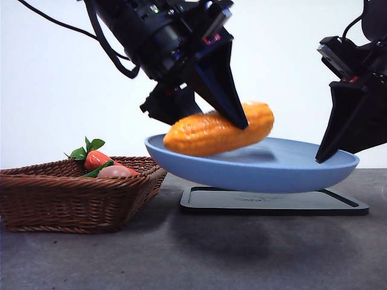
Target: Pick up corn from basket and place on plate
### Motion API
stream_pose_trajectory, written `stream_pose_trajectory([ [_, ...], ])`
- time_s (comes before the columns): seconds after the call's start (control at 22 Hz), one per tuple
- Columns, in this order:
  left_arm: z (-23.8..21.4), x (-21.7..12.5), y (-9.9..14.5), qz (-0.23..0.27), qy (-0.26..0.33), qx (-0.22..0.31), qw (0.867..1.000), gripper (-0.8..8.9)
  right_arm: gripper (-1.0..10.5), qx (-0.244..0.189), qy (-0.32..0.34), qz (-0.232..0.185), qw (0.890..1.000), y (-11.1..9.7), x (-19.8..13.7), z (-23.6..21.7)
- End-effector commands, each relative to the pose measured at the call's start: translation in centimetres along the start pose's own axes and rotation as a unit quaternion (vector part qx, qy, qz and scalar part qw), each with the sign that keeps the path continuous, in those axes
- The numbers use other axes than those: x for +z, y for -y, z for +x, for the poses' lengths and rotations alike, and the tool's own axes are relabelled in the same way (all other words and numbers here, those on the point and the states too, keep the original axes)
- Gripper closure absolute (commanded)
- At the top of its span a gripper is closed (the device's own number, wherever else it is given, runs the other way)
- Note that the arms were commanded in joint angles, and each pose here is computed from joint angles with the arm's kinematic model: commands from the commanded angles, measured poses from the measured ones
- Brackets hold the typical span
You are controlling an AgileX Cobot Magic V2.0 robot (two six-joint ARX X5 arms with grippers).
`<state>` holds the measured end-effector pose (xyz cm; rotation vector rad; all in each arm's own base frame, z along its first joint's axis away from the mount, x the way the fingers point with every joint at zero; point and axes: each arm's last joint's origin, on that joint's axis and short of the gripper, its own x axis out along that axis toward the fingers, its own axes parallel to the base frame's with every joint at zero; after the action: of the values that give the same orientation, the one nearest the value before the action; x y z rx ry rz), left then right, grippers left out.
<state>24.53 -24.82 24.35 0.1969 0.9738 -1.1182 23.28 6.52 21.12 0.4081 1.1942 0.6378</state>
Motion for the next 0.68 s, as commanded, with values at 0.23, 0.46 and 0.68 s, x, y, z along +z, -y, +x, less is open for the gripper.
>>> stream_pose_trajectory([
  [0.23,1.7,-0.2,0.2,0.009,-0.031,-0.008,0.999,5.15,9.5,0.017,0.004,0.0,1.0,-0.3,0.6,-0.1],
  [0.46,1.4,-0.2,0.4,-0.004,-0.03,-0.008,1.0,4.32,9.5,0.017,0.004,-0.001,1.0,-0.3,0.6,-0.1],
  [0.68,0.3,0.2,0.9,0.003,-0.013,-0.009,1.0,4.32,9.5,0.012,0.005,-0.002,1.0,-0.3,0.6,-0.1],
])
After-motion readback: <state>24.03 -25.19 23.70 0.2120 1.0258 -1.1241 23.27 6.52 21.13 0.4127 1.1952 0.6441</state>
